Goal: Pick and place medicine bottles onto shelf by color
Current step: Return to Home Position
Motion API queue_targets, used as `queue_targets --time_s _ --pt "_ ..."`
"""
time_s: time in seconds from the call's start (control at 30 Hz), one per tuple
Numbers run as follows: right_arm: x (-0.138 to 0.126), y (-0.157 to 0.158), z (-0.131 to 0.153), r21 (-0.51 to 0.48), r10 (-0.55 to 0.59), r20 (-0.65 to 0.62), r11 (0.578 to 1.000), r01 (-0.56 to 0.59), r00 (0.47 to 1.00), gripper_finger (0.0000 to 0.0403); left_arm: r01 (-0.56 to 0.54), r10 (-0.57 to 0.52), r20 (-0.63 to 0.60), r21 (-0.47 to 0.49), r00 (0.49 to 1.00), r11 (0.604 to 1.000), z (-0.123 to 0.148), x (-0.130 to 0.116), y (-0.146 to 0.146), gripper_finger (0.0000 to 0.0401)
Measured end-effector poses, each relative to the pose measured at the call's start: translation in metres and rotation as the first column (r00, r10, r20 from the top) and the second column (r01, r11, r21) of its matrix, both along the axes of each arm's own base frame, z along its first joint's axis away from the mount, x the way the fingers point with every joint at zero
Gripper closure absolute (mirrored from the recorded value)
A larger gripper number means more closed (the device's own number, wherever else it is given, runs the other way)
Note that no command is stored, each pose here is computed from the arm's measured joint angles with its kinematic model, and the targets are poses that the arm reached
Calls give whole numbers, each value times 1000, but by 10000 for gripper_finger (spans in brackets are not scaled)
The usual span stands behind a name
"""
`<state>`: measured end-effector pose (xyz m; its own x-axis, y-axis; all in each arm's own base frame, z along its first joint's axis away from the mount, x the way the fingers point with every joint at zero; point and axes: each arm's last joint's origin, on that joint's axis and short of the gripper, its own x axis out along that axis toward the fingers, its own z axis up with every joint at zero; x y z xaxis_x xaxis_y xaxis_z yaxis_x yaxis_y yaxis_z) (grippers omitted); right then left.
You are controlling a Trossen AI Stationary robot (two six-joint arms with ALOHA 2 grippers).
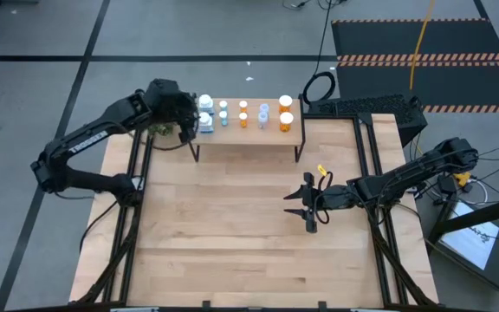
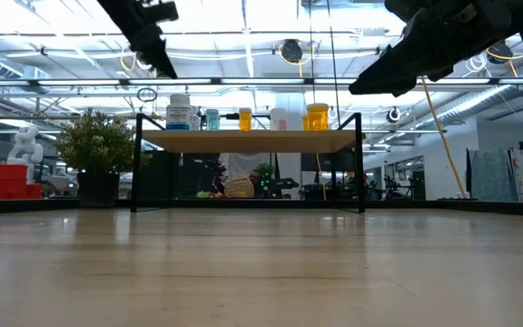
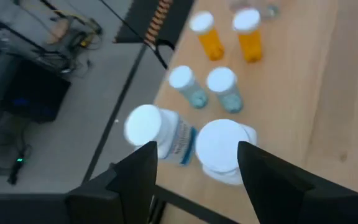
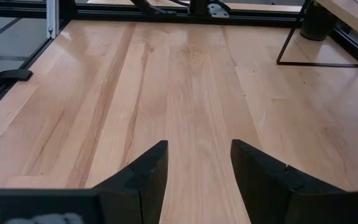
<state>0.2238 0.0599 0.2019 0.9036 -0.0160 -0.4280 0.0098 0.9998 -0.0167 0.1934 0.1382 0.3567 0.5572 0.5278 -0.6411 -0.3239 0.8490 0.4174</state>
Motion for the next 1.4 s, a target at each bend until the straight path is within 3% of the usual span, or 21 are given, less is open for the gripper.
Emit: queue_targets --time_s 0.13,0.33,0.53,0.83,1.03,1.13,1.4 --pt "1 0 2 -12 8 25 1000 -8 1000 234 -37 38 101 -8 994 999 15 -12 -17 178" --pt "1 -1 12 -72 39 101 997 -32 994 239 -3 13 196 -49 981 999 31 -33 -57 179" --pt "-7 -12 31 -111 25 185 994 -4 982 292 92 -69 240 -86 968 992 29 -47 -97 219" --pt "-25 -30 52 -248 27 244 968 35 969 398 166 -156 270 -16 950 986 -27 -37 -138 308" --pt "-34 -38 53 -267 2 212 962 56 977 394 248 -231 348 -7 909 969 -67 -23 -157 328" --pt "-36 -41 51 -260 37 178 966 11 983 400 287 -262 391 -6 882 958 -89 -19 -165 328" --pt "-39 -41 44 -151 28 111 988 -11 993 402 353 -317 480 16 818 935 -137 -21 -174 327"
